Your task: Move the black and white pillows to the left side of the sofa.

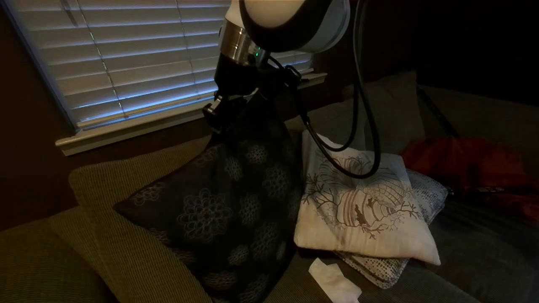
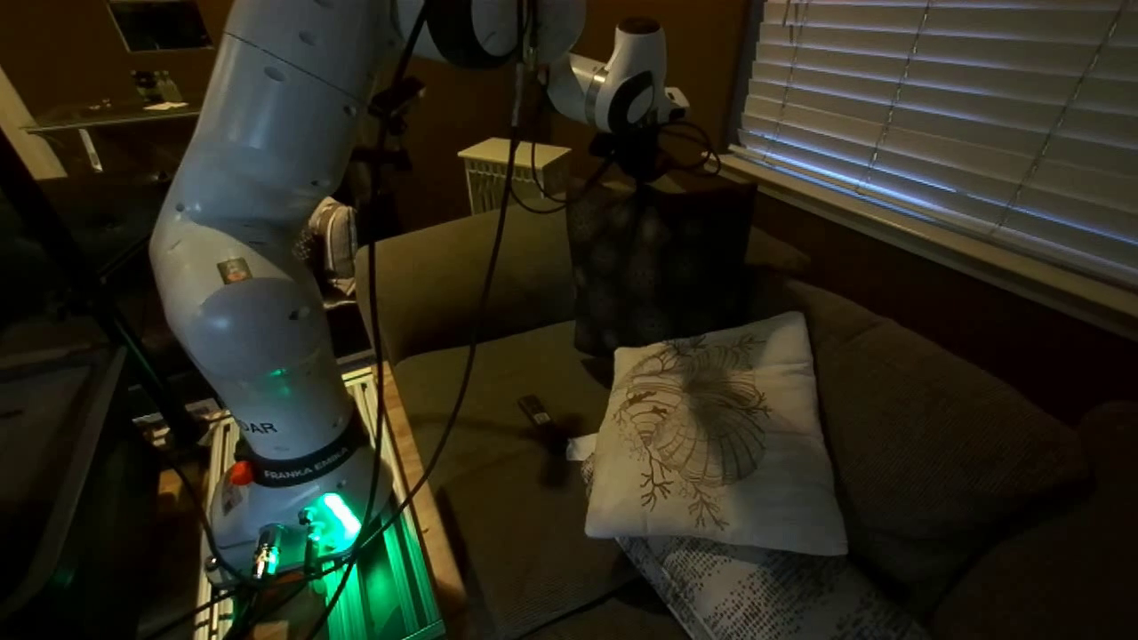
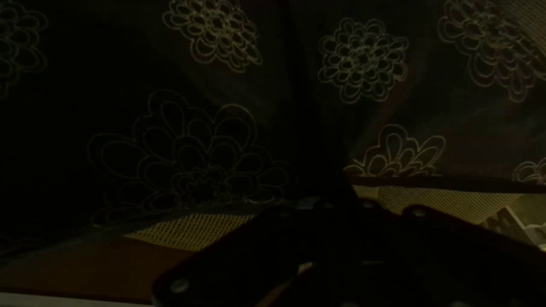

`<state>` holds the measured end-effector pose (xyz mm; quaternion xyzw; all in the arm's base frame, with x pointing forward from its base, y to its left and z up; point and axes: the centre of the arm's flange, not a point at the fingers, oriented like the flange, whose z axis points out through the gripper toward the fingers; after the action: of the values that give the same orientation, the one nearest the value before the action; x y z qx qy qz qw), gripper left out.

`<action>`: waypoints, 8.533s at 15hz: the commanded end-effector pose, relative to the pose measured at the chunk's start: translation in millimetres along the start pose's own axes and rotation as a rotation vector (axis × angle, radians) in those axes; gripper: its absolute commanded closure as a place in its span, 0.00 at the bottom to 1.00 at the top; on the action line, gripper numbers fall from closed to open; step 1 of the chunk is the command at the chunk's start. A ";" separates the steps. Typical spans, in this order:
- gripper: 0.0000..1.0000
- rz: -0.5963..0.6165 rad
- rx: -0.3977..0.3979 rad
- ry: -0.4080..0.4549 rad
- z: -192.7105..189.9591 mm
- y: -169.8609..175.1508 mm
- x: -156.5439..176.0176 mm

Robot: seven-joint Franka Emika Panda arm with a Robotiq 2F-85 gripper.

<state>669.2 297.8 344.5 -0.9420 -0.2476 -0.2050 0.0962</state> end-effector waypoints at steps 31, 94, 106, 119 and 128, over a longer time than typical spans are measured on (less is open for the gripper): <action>0.99 0.174 0.180 -0.032 46.4 24.0 45.3; 0.00 0.760 -0.716 -0.257 115.9 226.3 -103.8; 0.26 0.818 -0.682 -0.211 161.4 235.9 -131.6; 1.00 0.950 -0.455 -0.182 128.8 220.1 -163.0; 0.99 0.949 -0.373 -0.190 58.6 182.1 -179.6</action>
<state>682.8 76.5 163.6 -0.9652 0.2384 -0.1026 -0.0335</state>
